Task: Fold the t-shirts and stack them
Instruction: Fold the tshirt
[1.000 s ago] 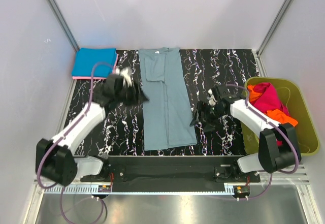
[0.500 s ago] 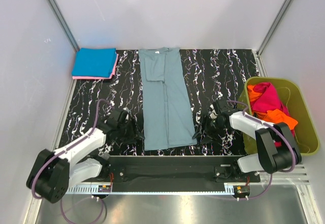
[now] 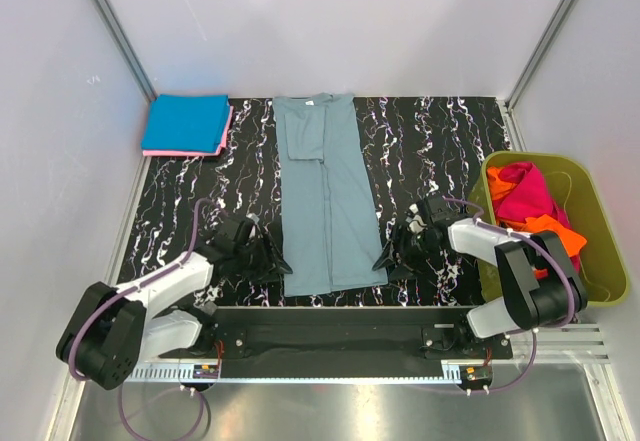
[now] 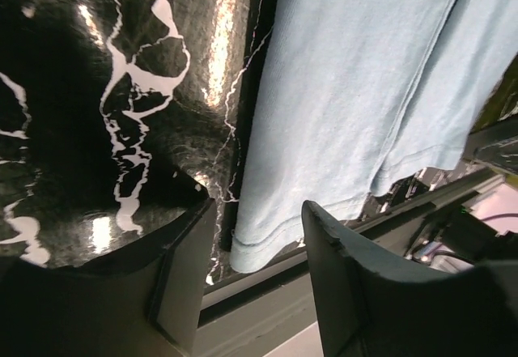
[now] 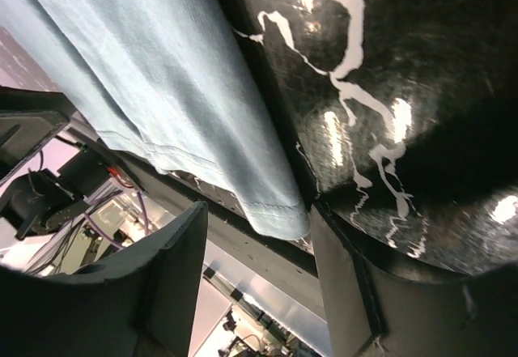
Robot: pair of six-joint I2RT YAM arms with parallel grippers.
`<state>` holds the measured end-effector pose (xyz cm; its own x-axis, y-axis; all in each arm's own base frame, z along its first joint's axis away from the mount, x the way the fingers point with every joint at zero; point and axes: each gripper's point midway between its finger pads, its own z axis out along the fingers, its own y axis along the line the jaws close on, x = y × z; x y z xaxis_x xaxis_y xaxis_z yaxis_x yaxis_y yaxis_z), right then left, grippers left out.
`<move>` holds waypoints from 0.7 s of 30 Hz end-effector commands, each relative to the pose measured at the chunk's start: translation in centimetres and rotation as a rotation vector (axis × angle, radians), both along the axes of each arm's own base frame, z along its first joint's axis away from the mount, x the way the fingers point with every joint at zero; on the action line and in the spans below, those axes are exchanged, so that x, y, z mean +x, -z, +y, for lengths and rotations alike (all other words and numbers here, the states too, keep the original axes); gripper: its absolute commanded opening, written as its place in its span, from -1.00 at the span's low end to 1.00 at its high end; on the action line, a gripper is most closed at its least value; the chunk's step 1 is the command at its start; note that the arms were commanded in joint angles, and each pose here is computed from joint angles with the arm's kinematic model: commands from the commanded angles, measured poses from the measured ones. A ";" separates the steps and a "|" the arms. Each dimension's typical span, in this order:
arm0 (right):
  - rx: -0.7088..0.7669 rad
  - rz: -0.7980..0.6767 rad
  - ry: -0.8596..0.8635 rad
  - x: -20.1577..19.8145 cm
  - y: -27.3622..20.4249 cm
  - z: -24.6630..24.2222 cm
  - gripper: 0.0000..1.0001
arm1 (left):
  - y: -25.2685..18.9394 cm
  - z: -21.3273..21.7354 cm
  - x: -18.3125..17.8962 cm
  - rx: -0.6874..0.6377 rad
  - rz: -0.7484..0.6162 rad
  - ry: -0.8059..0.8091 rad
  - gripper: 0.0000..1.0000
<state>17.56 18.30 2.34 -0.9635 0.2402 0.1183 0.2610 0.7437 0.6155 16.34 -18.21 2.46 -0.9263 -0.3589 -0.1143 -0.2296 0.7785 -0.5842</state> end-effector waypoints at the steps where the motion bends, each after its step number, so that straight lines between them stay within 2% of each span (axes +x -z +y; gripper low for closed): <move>1: -0.013 0.004 -0.001 0.1 1.2 -0.2 0.22 | 1.8 0.6 -1.8 0.023 0.079 -0.011 0.04; 4: 0.002 0.018 -0.005 -0.1 1.2 0.0 0.12 | 2.2 0.6 -2.5 0.016 0.102 -0.007 -0.02; 8: 0.019 0.027 -0.010 -0.6 1.0 0.1 -0.12 | 2.6 0.8 -3.3 0.015 0.123 -0.010 -0.13; 9: 0.025 0.030 -0.009 -0.7 0.9 0.1 -0.25 | 2.8 0.9 -3.5 0.016 0.132 -0.013 -0.18; 11: 0.051 0.039 -0.013 -1.3 0.7 0.3 -0.37 | 2.8 0.9 -3.7 0.012 0.132 -0.012 -0.40; 12: 0.063 0.047 -0.015 -1.6 0.6 0.4 -0.49 | 2.6 0.9 -3.7 0.005 0.127 -0.008 -0.64; 13: 0.088 0.049 -0.020 -1.8 0.3 0.7 -0.66 | 2.6 0.8 -3.7 0.002 0.125 -0.006 -0.76; 14: 0.101 0.058 -0.017 -2.4 0.2 0.7 -0.70 | 2.3 0.8 -3.7 -0.005 0.119 -0.010 -0.99; 18: 0.146 0.086 -0.018 -4.0 0.1 0.8 -0.80 | 2.0 1.0 -4.5 -0.021 0.123 -0.032 -1.00; 19: 0.164 0.090 -0.026 -4.6 -0.1 0.8 -0.95 | 1.9 1.1 -4.6 -0.022 0.122 -0.037 -1.00; 21: 0.178 0.094 -0.024 -5.1 -0.4 0.9 -1.00 | 1.8 1.3 -5.2 -0.033 0.124 -0.047 -1.00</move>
